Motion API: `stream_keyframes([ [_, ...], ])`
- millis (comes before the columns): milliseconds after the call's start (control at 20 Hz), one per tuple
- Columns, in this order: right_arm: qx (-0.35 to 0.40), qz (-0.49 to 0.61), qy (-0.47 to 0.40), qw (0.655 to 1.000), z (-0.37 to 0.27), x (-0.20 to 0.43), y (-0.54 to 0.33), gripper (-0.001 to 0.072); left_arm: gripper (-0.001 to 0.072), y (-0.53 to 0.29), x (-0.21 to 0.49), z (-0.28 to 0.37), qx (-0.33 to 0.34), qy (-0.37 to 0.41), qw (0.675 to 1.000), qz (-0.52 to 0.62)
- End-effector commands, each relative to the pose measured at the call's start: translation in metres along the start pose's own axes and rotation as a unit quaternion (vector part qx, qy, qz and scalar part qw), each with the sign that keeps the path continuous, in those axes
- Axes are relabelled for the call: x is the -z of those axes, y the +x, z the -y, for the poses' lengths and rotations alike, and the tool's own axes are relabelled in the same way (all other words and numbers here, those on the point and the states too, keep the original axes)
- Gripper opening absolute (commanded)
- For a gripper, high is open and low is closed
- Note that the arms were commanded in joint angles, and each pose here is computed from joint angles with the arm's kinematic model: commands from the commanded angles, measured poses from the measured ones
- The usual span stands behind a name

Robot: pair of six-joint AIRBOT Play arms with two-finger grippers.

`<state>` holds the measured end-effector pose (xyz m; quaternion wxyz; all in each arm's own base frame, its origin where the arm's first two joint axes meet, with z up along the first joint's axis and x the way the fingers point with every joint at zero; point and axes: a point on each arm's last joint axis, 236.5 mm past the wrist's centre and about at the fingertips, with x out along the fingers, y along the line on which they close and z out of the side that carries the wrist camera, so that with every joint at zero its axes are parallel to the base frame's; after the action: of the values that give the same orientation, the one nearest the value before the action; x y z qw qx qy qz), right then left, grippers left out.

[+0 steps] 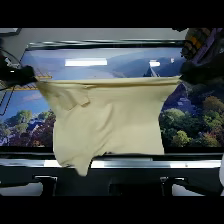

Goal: Fold the clothes and pants, and hang the long-sleeved shirts on hangers.

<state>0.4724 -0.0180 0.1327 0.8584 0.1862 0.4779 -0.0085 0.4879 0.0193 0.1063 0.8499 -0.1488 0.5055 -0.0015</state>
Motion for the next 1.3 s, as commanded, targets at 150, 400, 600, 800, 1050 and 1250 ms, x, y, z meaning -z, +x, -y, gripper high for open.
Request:
stream_keyframes([
  [150, 0.002, -0.006, 0.03, 1.0, 0.037, -0.006, 0.142, 0.0024, 0.0016, 0.142, -0.003, 0.001, 0.006, 0.004, 1.0, -0.03],
  [400, 0.013, -0.085, 0.005, 0.996, 0.043, 0.031, 0.145, 0.0024, 0.0016, 0.142, 0.025, -0.005, -0.002, 0.016, 0.996, -0.09],
  [600, 0.029, -0.135, -0.002, 0.99, 0.052, 0.055, 0.142, 0.0024, 0.0017, 0.136, 0.052, -0.017, -0.025, 0.033, 0.988, -0.15],
  [800, 0.036, -0.22, 0.008, 0.975, 0.059, 0.095, 0.147, 0.0025, 0.0018, 0.136, 0.087, -0.026, -0.035, 0.035, 0.973, -0.225],
  [1050, 0.036, -0.291, 0.02, 0.956, 0.064, 0.129, 0.151, 0.0025, 0.0018, 0.135, 0.11, -0.03, -0.036, 0.038, 0.96, -0.276],
  [1250, 0.033, -0.301, 0.03, 0.952, 0.063, 0.135, 0.157, 0.0025, 0.0018, 0.143, 0.119, -0.028, -0.036, 0.041, 0.955, -0.292],
])
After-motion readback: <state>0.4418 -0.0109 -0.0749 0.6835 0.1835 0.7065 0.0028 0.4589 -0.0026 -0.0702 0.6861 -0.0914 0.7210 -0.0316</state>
